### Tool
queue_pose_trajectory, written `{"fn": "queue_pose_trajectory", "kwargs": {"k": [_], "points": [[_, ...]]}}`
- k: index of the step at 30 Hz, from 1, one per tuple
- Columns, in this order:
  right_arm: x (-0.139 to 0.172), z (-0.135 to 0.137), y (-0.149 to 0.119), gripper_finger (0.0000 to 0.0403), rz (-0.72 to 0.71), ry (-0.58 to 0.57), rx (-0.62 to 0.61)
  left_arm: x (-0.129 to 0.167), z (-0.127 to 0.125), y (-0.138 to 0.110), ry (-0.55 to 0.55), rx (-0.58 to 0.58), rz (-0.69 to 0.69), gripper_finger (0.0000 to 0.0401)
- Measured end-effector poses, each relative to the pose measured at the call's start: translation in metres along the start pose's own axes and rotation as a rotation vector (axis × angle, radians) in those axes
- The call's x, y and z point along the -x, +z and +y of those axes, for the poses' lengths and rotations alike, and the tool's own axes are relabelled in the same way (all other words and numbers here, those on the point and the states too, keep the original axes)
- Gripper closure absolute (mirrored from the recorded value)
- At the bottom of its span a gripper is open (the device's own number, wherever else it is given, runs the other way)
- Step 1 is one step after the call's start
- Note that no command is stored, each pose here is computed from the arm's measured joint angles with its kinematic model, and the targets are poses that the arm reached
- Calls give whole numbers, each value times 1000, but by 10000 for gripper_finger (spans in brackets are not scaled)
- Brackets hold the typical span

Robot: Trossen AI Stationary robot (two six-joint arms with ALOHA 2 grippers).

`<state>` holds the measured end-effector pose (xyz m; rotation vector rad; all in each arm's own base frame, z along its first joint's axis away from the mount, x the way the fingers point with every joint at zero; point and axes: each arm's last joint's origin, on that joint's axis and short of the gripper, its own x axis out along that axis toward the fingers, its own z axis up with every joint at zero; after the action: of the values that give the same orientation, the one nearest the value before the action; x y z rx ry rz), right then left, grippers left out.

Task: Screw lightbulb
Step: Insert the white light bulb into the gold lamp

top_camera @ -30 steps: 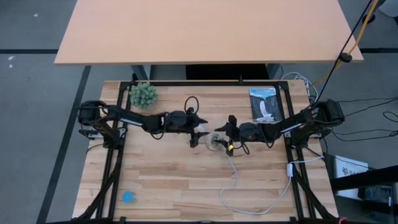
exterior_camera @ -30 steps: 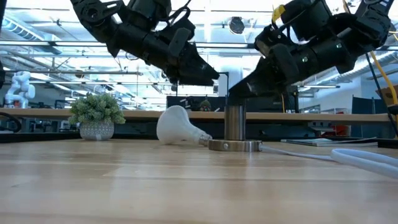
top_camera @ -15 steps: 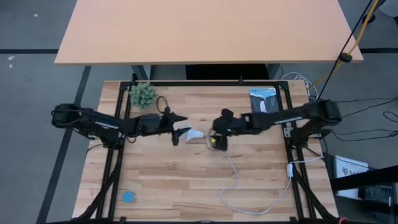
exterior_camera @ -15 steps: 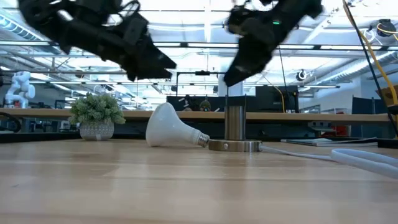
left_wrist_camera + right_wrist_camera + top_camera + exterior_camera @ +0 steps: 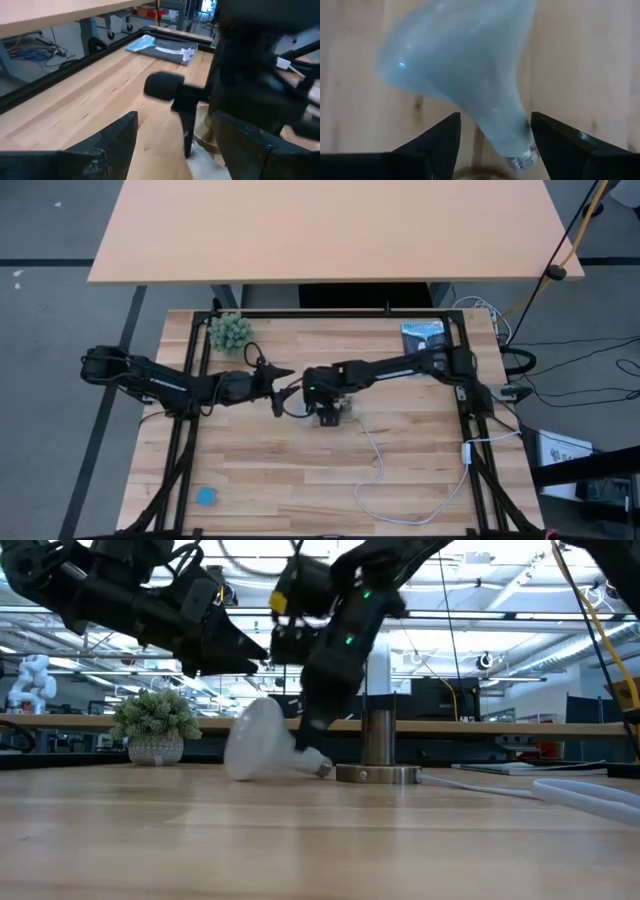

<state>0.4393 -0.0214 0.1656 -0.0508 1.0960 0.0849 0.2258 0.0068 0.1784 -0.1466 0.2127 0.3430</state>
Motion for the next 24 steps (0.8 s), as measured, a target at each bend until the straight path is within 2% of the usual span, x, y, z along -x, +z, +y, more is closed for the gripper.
{"fn": "queue_pose_trajectory", "kwargs": {"k": [4,8,10,12,15,20,22,24], "points": [[-17,0,9,190,-2,9,130,0,0,1,2,-15,-7,142],[-17,0,24,261,-43,-13,164,0,1,1,18,-16,-9,142],[-9,-2,31,262,-66,-20,167,0,1,1,26,-18,-11,142],[2,-7,31,262,-27,-17,156,0,1,1,30,-23,-13,142],[33,-15,26,262,67,-48,113,0,1,2,24,-33,-22,142],[106,-22,0,262,287,-169,11,0,0,2,16,-37,-24,142],[138,-19,-10,262,275,-197,-37,0,0,3,15,-36,-28,142],[170,-14,-23,262,204,-230,-87,0,0,4,13,-33,-37,142]]}}
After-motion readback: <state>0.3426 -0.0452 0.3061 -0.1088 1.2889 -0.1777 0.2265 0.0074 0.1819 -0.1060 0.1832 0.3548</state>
